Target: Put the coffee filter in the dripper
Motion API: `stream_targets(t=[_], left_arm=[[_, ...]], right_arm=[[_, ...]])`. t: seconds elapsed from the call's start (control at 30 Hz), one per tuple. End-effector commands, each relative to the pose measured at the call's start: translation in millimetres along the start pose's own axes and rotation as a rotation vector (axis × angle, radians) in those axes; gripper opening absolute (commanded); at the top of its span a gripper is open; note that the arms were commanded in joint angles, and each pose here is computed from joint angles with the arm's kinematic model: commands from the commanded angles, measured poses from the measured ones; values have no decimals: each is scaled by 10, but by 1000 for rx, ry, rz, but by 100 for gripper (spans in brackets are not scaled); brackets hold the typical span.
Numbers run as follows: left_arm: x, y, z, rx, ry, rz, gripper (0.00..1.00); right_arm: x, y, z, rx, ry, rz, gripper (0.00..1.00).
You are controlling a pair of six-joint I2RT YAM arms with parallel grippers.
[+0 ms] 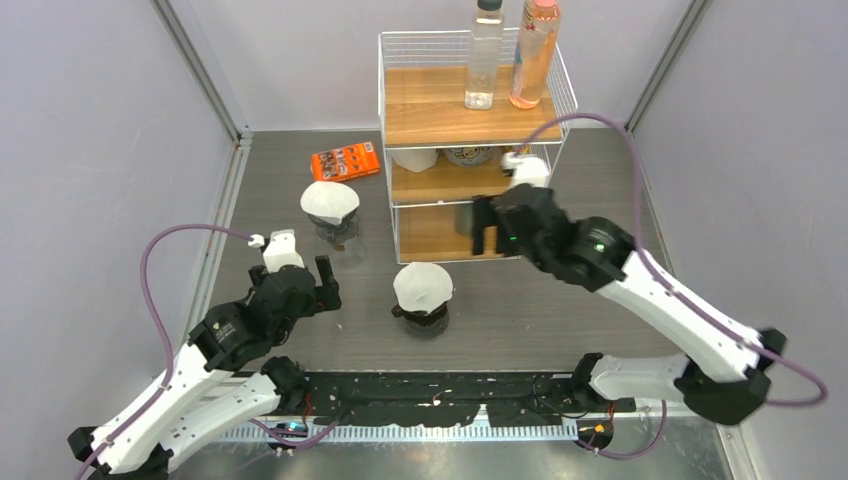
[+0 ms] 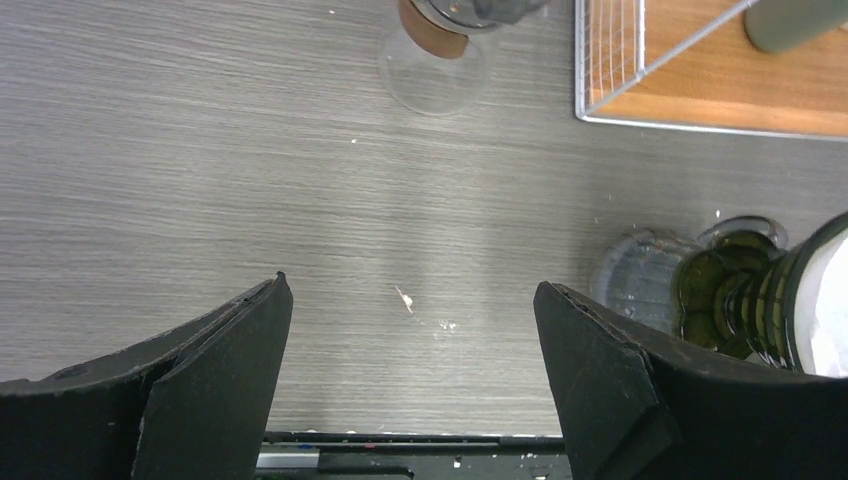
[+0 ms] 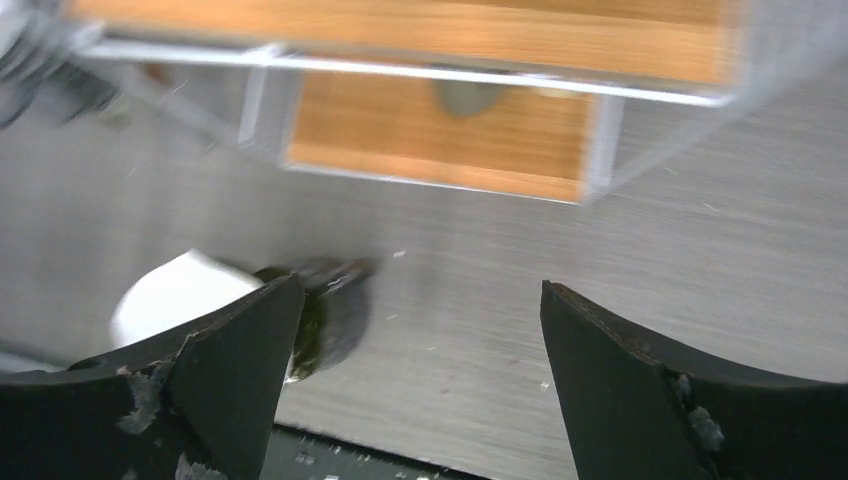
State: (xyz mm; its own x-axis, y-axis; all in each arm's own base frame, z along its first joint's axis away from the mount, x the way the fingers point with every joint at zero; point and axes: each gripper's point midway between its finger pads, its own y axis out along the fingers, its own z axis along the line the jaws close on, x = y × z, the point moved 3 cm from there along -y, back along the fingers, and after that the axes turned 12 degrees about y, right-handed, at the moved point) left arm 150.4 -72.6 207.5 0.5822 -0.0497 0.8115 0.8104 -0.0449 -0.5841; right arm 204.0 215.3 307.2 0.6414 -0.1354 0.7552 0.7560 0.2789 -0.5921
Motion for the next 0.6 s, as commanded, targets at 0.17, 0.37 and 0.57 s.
stream_targets(t=[0.17,0.37,0.57], left_arm=[[11,103,332,187,-161,-63,100],[-39,185,596,330,-295,-39,99],[-73,294,790,398,-456,-32,100]], right_arm=[[37,-193,-1772,-403,303,-350,96],[-136,-502,-2329,-590,429,-538,95],[-269,-617,-2510,-666,485,-621,96]])
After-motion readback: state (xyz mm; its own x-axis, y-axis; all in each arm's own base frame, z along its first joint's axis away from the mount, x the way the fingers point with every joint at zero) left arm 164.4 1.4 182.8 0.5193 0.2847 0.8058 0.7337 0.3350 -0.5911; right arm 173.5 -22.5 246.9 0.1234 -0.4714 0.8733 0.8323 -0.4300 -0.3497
